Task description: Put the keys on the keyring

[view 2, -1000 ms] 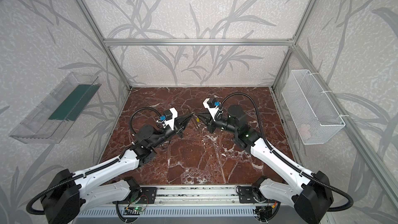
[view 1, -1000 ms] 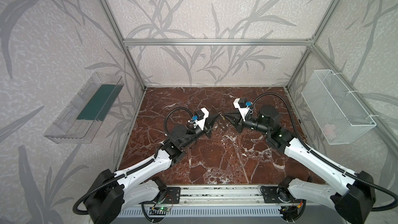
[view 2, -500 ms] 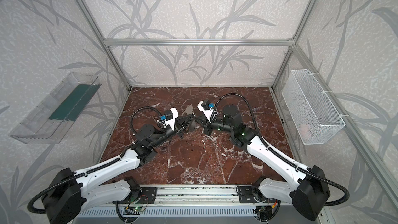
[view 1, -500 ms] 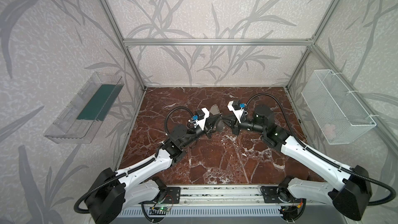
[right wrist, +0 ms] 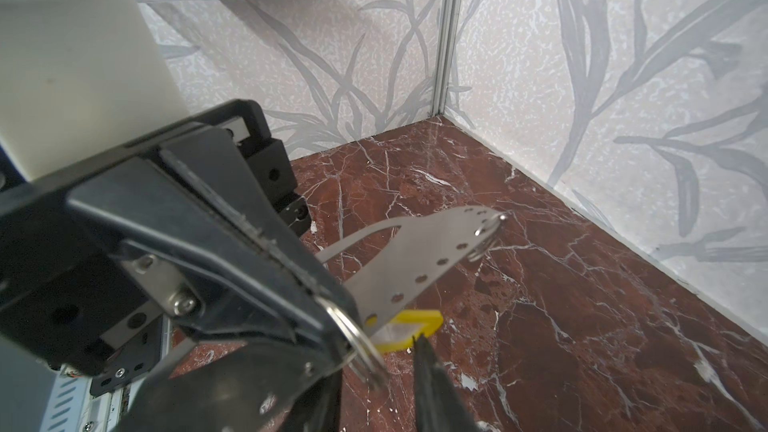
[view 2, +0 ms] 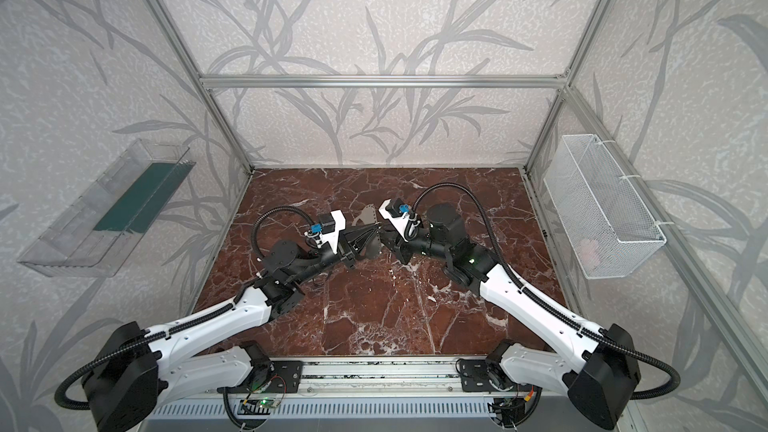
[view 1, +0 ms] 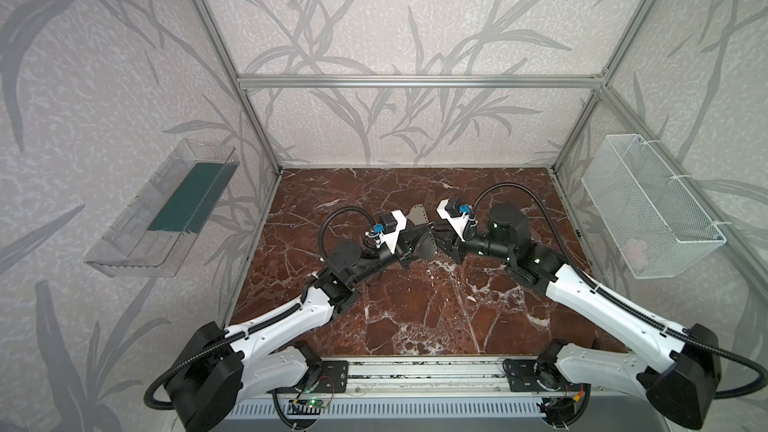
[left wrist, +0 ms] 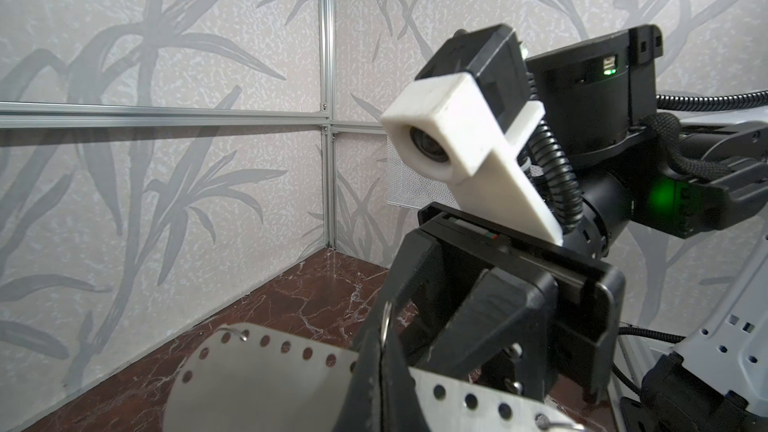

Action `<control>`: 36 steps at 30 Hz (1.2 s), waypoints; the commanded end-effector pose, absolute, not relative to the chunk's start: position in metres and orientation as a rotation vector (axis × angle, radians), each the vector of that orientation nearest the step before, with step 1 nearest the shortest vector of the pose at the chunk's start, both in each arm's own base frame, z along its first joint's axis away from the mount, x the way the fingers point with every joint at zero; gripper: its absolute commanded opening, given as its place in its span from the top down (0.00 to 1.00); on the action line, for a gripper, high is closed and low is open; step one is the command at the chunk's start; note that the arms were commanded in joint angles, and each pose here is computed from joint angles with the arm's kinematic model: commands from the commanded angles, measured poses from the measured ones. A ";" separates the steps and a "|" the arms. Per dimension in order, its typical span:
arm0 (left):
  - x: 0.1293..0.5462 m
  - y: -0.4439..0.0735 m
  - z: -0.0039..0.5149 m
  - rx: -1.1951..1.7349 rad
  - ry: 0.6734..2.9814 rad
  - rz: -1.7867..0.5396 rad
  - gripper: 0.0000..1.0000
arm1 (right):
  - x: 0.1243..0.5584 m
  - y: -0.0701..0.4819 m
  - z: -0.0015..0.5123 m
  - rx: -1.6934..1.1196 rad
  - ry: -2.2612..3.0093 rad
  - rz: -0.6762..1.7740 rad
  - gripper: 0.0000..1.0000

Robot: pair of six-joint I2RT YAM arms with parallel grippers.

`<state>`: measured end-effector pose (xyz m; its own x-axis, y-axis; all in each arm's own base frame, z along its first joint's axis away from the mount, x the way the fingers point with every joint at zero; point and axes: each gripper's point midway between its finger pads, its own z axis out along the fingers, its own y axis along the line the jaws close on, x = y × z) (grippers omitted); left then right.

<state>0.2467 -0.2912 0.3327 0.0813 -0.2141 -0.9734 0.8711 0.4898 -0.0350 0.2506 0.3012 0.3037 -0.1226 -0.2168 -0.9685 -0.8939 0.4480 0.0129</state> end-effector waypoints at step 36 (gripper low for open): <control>0.228 -0.296 0.351 0.729 1.150 -1.018 1.00 | 0.233 0.294 0.337 -1.022 1.491 0.793 0.86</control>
